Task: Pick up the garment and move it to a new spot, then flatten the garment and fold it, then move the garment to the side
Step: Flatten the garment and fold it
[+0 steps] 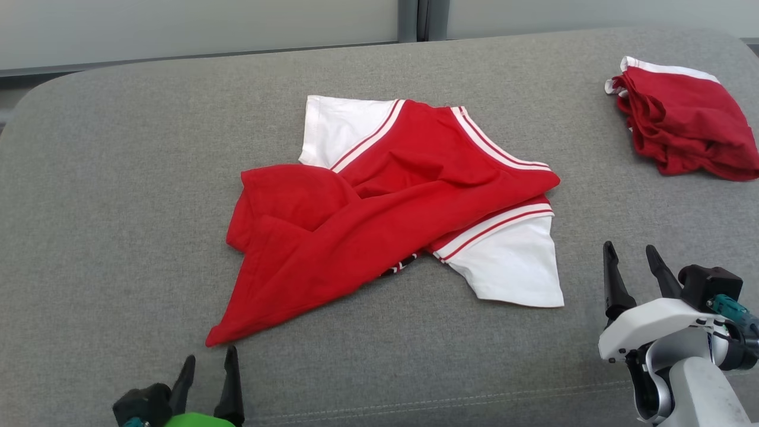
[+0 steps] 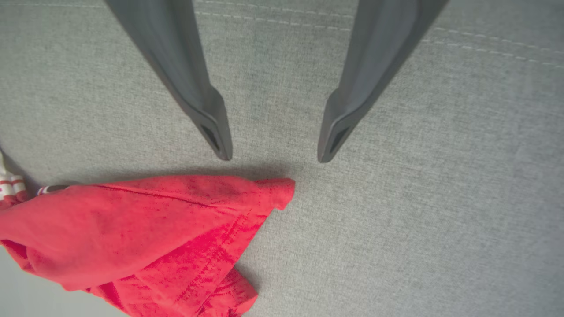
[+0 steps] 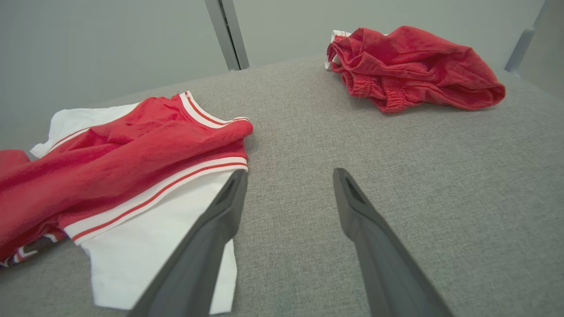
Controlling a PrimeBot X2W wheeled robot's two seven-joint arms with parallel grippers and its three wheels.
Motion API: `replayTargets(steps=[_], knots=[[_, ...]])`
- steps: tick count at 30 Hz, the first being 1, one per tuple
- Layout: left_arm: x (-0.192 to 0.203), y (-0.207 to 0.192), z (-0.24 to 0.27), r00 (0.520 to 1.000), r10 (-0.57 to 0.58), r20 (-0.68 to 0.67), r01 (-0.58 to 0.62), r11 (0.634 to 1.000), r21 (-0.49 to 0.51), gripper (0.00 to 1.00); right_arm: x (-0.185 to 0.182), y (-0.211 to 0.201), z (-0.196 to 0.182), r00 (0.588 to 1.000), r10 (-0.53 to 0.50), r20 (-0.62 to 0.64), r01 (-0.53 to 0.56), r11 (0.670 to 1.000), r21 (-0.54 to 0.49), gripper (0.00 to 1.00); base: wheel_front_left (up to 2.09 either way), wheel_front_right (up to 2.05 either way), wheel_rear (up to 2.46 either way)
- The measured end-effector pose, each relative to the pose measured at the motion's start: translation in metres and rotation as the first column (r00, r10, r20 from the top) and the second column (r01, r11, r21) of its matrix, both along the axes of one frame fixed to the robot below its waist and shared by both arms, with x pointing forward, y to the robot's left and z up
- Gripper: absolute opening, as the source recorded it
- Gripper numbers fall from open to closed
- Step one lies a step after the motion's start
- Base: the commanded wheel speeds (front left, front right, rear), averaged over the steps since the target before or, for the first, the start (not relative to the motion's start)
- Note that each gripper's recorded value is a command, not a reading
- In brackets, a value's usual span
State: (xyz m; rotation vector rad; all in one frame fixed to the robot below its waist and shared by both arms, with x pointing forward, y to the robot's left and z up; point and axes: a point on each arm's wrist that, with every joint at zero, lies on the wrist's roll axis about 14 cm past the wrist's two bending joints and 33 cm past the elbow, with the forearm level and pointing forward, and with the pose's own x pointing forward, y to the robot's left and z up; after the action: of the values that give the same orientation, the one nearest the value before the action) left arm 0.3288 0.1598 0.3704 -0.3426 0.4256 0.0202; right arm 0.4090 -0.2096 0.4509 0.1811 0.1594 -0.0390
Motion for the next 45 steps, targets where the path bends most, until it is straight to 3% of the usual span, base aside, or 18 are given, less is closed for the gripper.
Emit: replayTargets(steps=[8, 17, 27, 35, 36, 37, 45], knots=[[0.049, -0.005, 0.063, 0.982, -0.061, 0.177, 0.055, 0.998, 0.041, 1.0, -0.006, -0.006, 0.002, 1.0, -0.012, 0.001, 0.012, 1.0, -0.006, 1.0, 0.0, 0.0, 0.0], [0.137, -0.03, 0.087, 0.97, -0.176, 0.169, 0.162, 0.982, 0.093, 1.0, -0.005, -0.013, 0.005, 1.0, -0.02, -0.001, 0.02, 0.999, -0.031, 1.0, 0.0, 0.0, 0.0], [0.183, -0.05, 0.017, 0.947, -0.268, -0.178, 0.292, 0.948, 0.129, 1.0, -0.006, -0.041, -0.002, 0.996, -0.086, -0.022, 0.084, 0.994, -0.068, 1.0, 0.0, 0.0, 0.0], [0.19, -0.059, -0.02, 0.901, -0.297, -0.317, 0.354, 0.924, 0.143, 1.0, -0.019, -0.063, -0.016, 0.986, -0.15, -0.065, 0.144, 0.985, -0.091, 1.0, 0.0, 0.0, 0.0], [0.191, -0.061, -0.023, 0.895, -0.306, -0.324, 0.366, 0.919, 0.144, 0.22, -0.019, -0.064, -0.017, 0.986, -0.154, -0.07, 0.147, 0.985, -0.093, 1.0, 0.0, 0.0, 0.0], [0.191, -0.062, -0.022, 0.893, -0.311, -0.324, 0.372, 0.916, 0.146, 0.0, -0.019, -0.063, -0.018, 0.986, -0.15, -0.07, 0.144, 0.985, -0.092, 1.0, 0.0, 0.0, 0.0], [0.193, -0.061, -0.012, 0.909, -0.328, -0.257, 0.379, 0.907, 0.182, 0.0, -0.013, -0.052, -0.019, 0.991, -0.119, -0.068, 0.113, 0.99, -0.08, 1.0, 0.0, 0.0, 0.0]])
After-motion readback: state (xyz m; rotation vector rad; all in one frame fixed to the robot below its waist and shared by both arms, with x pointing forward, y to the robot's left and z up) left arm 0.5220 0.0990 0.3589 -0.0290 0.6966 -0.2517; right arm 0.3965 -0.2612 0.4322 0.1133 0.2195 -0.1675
